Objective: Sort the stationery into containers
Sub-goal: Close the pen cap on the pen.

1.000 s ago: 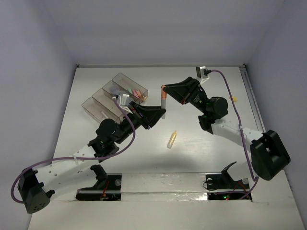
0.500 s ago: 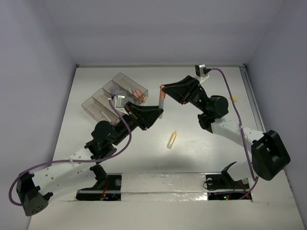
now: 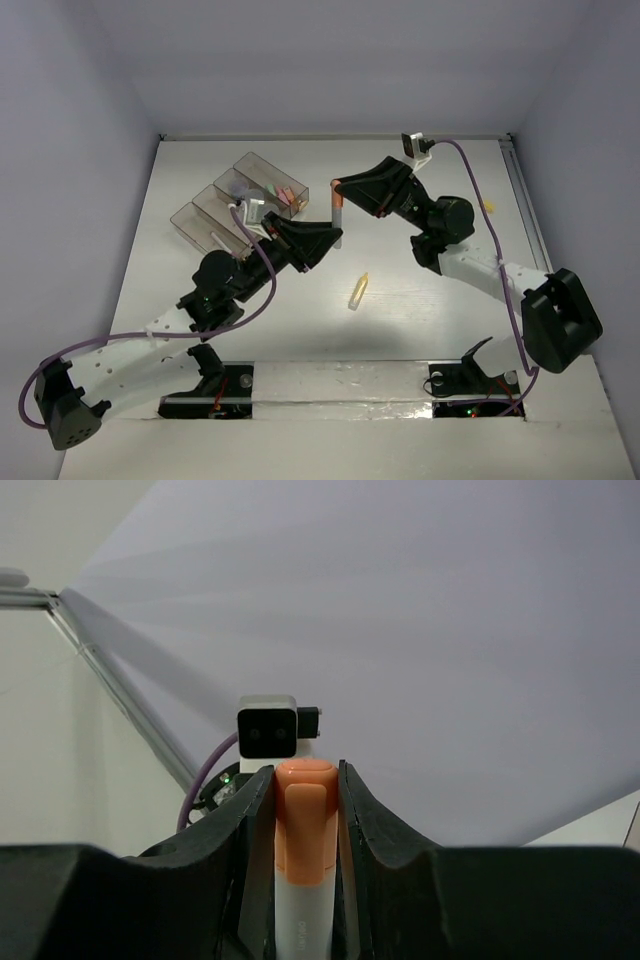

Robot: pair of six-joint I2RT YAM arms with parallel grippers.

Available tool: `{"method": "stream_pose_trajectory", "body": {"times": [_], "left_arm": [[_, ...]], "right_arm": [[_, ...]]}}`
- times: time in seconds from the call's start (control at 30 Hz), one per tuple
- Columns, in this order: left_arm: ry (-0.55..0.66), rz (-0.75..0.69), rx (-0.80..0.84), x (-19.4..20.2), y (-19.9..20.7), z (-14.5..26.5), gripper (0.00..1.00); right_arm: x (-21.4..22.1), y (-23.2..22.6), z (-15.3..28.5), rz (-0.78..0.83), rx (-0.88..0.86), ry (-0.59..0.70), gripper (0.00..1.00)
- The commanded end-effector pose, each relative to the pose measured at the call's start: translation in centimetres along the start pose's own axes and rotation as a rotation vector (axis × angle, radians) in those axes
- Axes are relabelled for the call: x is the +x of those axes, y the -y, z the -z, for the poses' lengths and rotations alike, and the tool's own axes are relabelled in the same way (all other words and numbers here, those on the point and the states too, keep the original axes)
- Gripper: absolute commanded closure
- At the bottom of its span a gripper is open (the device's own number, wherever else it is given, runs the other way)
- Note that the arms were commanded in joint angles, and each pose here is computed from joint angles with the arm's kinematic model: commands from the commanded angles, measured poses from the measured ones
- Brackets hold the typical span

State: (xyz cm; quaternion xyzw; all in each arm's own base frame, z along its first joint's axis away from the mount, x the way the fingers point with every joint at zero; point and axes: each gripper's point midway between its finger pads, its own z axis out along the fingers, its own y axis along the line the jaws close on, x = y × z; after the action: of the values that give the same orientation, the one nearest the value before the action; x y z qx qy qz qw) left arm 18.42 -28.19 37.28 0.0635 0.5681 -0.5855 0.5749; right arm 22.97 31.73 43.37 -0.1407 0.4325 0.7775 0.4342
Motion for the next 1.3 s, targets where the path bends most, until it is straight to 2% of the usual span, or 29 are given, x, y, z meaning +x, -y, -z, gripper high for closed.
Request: {"method": "stream_pose_trajectory", "body": {"times": [0.0, 0.63, 1.27], "left_arm": [[0.261, -0.049, 0.085, -8.8, 4.3, -0.6, 1.0], [0.364, -0.122, 0.085, -14.2, 5.2, -0.1, 1.0], [0.386, -0.164, 0.139, -15.9, 6.5, -0.7, 1.0]], "right_arm": [[2.8, -5.7, 1.6, 0.193, -0.28, -0.098, 1.0], [5.8, -3.3, 3.2, 0.214, -0.212, -0.171, 1.0], [9.4, 0.2, 3.8, 0.21, -0.09, -0.223, 1.0]]}}
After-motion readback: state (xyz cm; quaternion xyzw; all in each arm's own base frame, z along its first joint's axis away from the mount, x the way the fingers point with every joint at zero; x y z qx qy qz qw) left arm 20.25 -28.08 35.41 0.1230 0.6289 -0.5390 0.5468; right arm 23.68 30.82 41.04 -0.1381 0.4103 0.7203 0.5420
